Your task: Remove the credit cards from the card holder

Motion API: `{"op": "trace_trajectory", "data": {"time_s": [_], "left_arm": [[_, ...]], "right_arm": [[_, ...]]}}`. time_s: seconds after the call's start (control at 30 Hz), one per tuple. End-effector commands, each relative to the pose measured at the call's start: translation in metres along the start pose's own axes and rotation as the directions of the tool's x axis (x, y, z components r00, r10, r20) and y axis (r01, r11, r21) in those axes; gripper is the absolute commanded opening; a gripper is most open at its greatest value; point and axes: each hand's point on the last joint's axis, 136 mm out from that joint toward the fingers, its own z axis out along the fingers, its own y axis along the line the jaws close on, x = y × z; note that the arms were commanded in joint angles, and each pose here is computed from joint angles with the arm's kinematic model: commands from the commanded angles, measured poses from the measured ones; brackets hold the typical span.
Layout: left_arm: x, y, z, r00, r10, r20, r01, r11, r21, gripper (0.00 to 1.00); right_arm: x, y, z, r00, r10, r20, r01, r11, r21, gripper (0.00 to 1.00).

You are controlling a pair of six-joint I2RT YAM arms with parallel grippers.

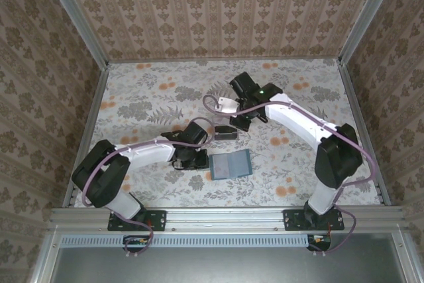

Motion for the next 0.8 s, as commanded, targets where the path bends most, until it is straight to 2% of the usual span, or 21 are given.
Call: {"op": "trace_trajectory", "data": {"time_s": [0.0, 0.43, 0.77], "left_arm": [[-0.011, -0.005, -0.017, 0.999, 0.008, 0.051, -0.009, 1.0, 0.008, 0.18], [-0.02, 0.004, -0.032, 0.993, -0.038, 0.114, 0.036, 0.999, 0.022, 0.2], [-0.019, 0.014, -0.032, 0.991, -0.072, 0.114, 0.071, 0.997, 0.016, 0.2]], "right_arm": [[0.005, -0.005, 0.005, 0.987, -0.14, -0.077, 0.137, 0.99, -0.043, 0.0], [-0.007, -0.032, 0.03, 0.944, -0.295, -0.148, 0.281, 0.954, -0.107, 0.0], [-0.009, -0.029, 0.045, 0.937, -0.317, -0.149, 0.289, 0.94, -0.182, 0.0]]}}
